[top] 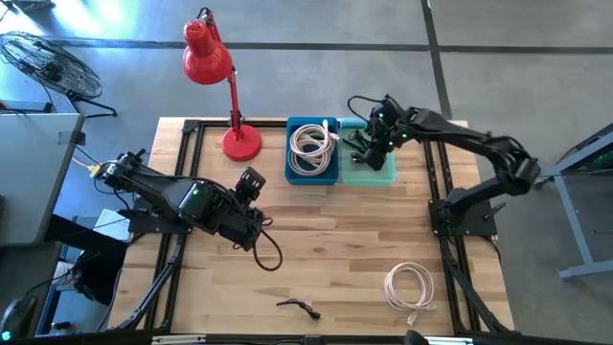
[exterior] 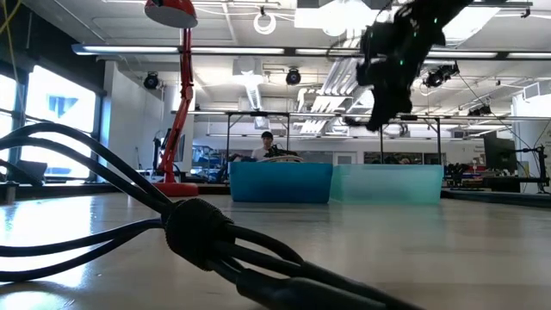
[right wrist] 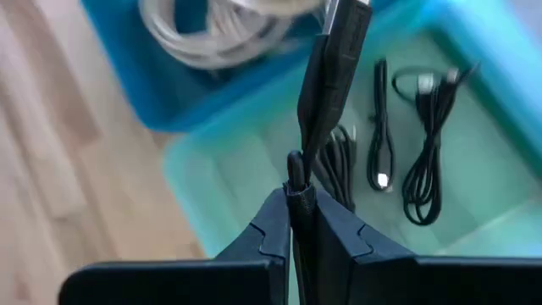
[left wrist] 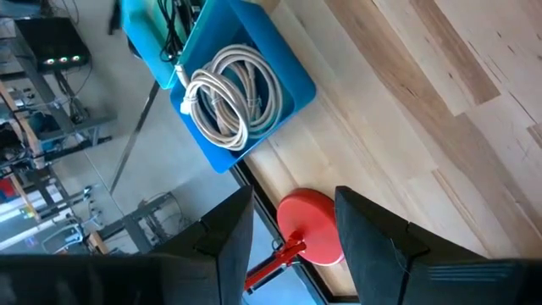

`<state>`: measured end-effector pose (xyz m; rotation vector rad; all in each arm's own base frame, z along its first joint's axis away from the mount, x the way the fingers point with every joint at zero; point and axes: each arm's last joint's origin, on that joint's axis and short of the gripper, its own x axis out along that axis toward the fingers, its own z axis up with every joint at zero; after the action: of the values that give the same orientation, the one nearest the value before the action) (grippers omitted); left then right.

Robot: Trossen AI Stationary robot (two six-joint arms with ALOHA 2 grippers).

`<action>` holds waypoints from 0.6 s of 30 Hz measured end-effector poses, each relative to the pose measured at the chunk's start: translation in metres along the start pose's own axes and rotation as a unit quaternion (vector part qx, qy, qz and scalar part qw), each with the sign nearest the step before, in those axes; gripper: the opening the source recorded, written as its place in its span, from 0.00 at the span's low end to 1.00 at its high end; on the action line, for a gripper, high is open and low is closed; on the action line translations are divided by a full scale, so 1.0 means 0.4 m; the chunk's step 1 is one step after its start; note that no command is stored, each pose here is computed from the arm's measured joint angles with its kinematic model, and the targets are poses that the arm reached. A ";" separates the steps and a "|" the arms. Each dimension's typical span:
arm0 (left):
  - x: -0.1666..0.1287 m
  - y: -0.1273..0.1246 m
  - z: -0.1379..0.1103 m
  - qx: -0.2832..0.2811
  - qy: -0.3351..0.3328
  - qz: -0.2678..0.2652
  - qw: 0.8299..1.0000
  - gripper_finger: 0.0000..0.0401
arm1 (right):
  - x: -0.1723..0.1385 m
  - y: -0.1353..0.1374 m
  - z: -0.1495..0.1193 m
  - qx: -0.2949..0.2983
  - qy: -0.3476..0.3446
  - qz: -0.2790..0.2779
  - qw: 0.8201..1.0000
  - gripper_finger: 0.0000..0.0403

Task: Pick & Place USB Port
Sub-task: Put the black charger cable into the green bin, then put the white charger cable into the blue bin

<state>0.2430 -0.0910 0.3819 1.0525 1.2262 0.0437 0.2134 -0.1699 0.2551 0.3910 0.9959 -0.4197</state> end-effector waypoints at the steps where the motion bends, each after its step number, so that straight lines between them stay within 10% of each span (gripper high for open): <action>1: 0.000 0.000 0.000 0.001 0.000 0.000 1.000 0.40 | 0.019 -0.010 -0.007 0.001 0.009 -0.001 1.000 0.05; 10: 0.000 0.001 0.002 -0.004 -0.004 0.002 1.000 0.40 | 0.134 -0.061 -0.046 0.006 0.065 0.020 0.998 0.06; 18: 0.000 0.002 0.007 -0.019 -0.012 0.003 1.000 0.40 | 0.147 -0.069 -0.043 -0.001 0.067 -0.002 0.998 0.33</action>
<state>0.2457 -0.0923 0.3823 1.0215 1.1963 0.0596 0.2153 -0.1942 0.1925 0.4195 1.1282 -0.3997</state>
